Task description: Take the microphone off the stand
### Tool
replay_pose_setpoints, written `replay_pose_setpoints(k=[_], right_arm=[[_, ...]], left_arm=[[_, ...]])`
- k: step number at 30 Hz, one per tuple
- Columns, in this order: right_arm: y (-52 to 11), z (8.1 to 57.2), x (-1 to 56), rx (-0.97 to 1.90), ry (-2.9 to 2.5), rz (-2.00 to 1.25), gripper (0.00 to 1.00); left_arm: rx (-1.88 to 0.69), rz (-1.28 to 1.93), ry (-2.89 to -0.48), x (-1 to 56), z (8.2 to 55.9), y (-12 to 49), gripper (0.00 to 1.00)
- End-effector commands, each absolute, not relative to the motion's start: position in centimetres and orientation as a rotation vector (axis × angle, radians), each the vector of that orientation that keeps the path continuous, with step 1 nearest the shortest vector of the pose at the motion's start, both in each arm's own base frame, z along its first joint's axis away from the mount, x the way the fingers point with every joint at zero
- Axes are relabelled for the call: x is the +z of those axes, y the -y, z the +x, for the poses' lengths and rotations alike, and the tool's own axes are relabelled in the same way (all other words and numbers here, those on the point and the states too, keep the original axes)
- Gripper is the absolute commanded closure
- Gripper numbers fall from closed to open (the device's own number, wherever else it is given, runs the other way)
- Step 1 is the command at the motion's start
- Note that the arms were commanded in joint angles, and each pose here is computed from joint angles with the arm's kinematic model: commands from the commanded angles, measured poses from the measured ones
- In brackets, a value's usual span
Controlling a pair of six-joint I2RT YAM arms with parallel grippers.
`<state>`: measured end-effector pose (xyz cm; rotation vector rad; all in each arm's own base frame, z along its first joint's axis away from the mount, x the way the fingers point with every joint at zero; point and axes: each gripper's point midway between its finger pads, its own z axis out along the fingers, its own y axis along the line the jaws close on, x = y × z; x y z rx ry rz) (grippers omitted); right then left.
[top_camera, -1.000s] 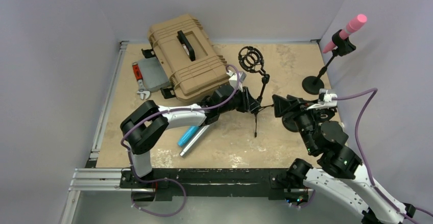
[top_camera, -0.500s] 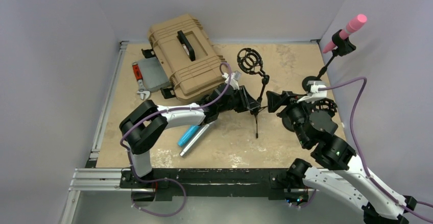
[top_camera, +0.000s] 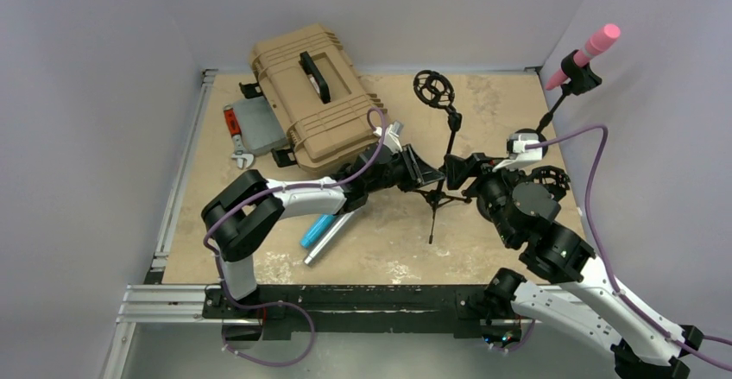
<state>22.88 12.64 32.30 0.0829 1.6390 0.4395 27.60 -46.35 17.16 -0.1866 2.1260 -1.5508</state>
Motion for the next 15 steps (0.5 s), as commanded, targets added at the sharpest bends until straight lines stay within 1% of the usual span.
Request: replay_pose_setpoints(k=[1,4,7,15], right_arm=[[-12.4,22.8,34.4,0.464,-1.586,0.100,0.37],[-12.4,22.8,34.4,0.467,-1.586,0.101,0.37],[-12.4,22.8,34.3,0.465,-1.586,0.099,0.37],[-12.1,23.2,34.2,0.422,-1.591,0.111,0.34]], left_arm=[[-1.515,-0.288,-2.092,18.1,29.5,44.9,0.88],[-1.408,-0.239,-2.090,16.8,30.0,44.1,0.89],[-1.355,-0.186,-2.099,15.9,30.1,43.9,0.89],[-1.269,-0.149,-2.131,13.9,29.8,42.8,0.80]])
